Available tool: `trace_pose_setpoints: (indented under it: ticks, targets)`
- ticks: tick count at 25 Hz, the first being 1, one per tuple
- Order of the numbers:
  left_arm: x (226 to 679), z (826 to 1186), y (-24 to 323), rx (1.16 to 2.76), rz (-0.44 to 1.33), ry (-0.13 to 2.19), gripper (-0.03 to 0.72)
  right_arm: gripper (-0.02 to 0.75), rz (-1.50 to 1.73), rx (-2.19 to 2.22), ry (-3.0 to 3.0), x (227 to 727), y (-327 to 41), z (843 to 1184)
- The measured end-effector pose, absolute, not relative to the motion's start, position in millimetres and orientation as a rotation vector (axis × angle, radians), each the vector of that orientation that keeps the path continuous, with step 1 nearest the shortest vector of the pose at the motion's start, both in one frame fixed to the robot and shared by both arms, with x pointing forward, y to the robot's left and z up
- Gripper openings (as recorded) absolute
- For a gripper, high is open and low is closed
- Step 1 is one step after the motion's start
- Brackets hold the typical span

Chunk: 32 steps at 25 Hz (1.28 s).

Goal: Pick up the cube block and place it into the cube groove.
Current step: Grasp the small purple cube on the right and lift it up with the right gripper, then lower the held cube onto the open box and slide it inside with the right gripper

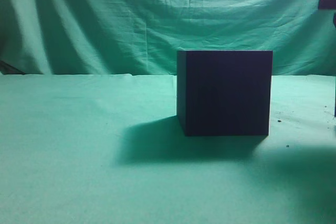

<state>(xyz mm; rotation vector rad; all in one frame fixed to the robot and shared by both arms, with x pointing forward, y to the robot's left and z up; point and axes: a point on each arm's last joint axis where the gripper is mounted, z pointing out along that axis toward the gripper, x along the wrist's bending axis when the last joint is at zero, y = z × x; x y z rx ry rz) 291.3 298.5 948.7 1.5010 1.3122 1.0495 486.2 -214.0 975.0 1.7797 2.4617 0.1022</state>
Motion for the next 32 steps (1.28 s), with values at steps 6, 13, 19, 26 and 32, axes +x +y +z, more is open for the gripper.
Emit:
trace_pose_setpoints:
  ticks: [6, 13, 19, 26, 32]
  targets:
    - [291.3, 948.7, 298.5, 1.501, 1.049, 1.312, 0.0, 0.44, 0.138, 1.827, 2.444, 507.2, -204.1, 1034.6]
    - [291.3, 948.7, 298.5, 1.501, 1.049, 1.312, 0.0, 0.44, 0.375, 1.747, 2.52, 503.0, -155.9, 1089.2]
    - [291.3, 948.7, 298.5, 1.501, 1.049, 1.312, 0.0, 0.44, 0.384, 1.727, 2.593, 471.3, -109.6, 1091.1]
    - [291.3, 948.7, 298.5, 1.501, 1.049, 1.312, 0.0, 0.419, 0.414, 1.783, 2.517, 464.5, -97.3, 1091.5]
    - [291.3, 948.7, 298.5, 1.501, 1.049, 1.312, 0.0, 0.419, 0.358, 1.799, 2.473, 471.4, -94.8, 1081.4]
